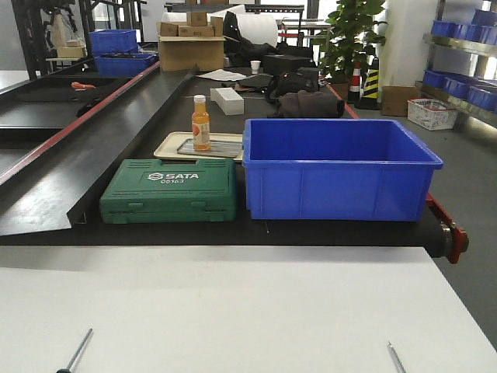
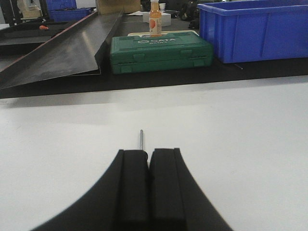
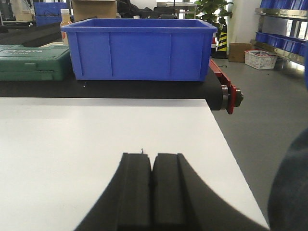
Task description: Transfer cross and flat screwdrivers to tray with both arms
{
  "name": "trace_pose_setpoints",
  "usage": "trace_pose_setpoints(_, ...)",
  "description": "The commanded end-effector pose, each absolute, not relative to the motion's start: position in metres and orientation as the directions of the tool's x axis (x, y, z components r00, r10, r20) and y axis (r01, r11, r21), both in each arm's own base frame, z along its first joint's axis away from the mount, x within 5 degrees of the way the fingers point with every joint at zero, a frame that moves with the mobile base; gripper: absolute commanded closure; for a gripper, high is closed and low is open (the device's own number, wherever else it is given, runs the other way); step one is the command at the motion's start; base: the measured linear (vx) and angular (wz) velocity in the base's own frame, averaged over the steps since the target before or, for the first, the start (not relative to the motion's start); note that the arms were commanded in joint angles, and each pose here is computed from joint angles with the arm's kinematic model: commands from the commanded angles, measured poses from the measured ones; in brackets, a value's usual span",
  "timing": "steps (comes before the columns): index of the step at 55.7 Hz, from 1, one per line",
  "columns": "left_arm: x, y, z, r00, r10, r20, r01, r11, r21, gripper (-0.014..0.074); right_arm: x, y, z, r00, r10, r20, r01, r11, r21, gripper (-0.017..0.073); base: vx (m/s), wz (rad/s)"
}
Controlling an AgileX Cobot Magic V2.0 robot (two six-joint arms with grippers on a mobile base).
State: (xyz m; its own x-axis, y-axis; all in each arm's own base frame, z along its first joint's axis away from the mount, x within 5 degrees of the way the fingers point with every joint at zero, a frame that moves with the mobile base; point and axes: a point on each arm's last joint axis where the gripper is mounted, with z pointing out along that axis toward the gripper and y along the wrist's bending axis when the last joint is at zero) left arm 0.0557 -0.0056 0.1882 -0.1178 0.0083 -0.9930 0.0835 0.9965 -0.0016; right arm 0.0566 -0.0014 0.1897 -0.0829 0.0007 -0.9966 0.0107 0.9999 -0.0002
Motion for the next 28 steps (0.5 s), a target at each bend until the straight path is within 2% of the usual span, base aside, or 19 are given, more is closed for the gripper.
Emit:
trace_pose_setpoints(1, 0.0558, -0.0049, 0.2043, -0.022, -0.007, -1.000, 0.077, 0.997, -0.009, 0.0599, 0.0570, -0.0006, 0.1948, -0.007, -0.004, -1.000, 0.003, 1.000, -0.004, 0.0567, 0.00, 0.00)
trace_pose_setpoints(28, 0.0558, -0.0049, 0.2043, -0.022, -0.007, -1.000, 0.077, 0.997, -0.009, 0.0599, 0.0570, -0.0006, 0.1948, -0.007, -0.004, -1.000, 0.003, 1.000, -0.004, 0.0567, 0.00, 0.00)
